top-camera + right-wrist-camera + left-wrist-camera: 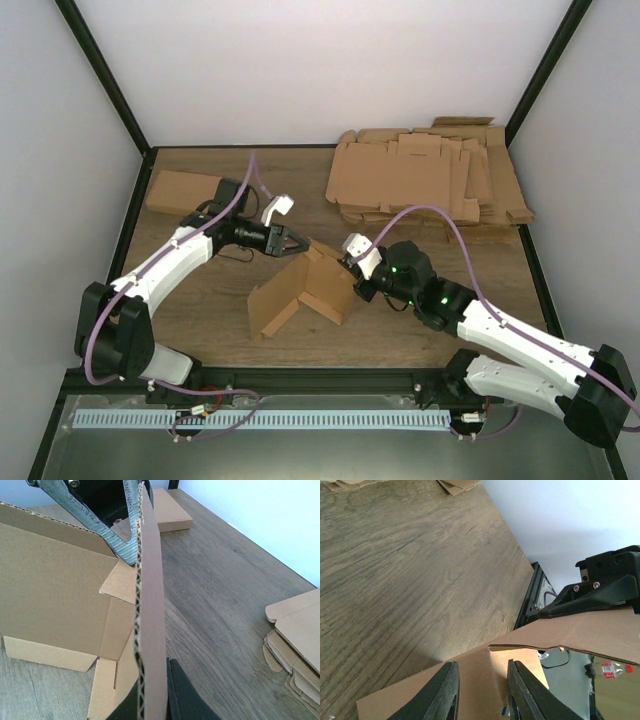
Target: Fold the paper box
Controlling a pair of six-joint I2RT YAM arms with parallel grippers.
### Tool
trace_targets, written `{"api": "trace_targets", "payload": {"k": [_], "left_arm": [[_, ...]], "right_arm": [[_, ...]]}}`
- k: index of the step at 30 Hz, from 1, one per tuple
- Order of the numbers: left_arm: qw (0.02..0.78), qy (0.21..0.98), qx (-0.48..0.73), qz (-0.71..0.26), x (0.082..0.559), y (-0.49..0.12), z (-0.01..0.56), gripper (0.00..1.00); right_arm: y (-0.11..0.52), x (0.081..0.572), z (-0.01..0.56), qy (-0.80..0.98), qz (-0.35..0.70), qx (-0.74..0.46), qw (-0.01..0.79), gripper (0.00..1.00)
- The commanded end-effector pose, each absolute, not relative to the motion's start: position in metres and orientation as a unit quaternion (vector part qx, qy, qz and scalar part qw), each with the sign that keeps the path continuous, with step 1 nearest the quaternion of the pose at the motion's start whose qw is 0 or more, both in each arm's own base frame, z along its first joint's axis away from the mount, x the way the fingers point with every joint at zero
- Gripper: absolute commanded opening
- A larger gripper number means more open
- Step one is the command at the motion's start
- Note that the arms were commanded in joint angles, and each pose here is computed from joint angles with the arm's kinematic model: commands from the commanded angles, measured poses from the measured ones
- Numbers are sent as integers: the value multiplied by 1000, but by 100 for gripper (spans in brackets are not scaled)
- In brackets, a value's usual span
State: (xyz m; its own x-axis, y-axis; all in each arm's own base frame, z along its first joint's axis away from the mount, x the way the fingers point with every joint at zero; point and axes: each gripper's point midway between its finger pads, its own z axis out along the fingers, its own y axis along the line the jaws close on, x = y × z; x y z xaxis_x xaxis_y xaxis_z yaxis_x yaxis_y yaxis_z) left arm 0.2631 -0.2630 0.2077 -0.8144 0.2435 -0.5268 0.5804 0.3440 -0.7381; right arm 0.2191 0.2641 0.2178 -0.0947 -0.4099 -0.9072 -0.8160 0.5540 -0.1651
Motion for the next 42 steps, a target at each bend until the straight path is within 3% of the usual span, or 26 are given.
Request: {"api": "trace_targets", "payload": {"k": [1,13,18,23,30,34,39,42], "left_arm": [[171,811,264,-493,266,-262,202,29],[175,821,262,-476,267,-258,196,25],[179,822,262,-473,268,-257,197,25],[181,822,262,-472,268,-257,197,25],[187,820,265,-472,265,-256,200,25],[188,820,264,-471,265,-256,200,25],[189,821,264,-470,265,-255,199,25],[190,821,264,-470,265,-255,199,25]], "right_arm": [[274,219,242,692,203,-434,540,4],[273,212,248,688,220,-434,538,26],[273,200,261,678,252,-434,537,44],[276,195,266,697,274,-425,508,56],[282,192,273,728,304,-405,462,64],[281,195,293,732,319,-379,468,66],[269,201,333,728,349,-335,486,84],[257,211,352,729,382,-301,483,87]]}}
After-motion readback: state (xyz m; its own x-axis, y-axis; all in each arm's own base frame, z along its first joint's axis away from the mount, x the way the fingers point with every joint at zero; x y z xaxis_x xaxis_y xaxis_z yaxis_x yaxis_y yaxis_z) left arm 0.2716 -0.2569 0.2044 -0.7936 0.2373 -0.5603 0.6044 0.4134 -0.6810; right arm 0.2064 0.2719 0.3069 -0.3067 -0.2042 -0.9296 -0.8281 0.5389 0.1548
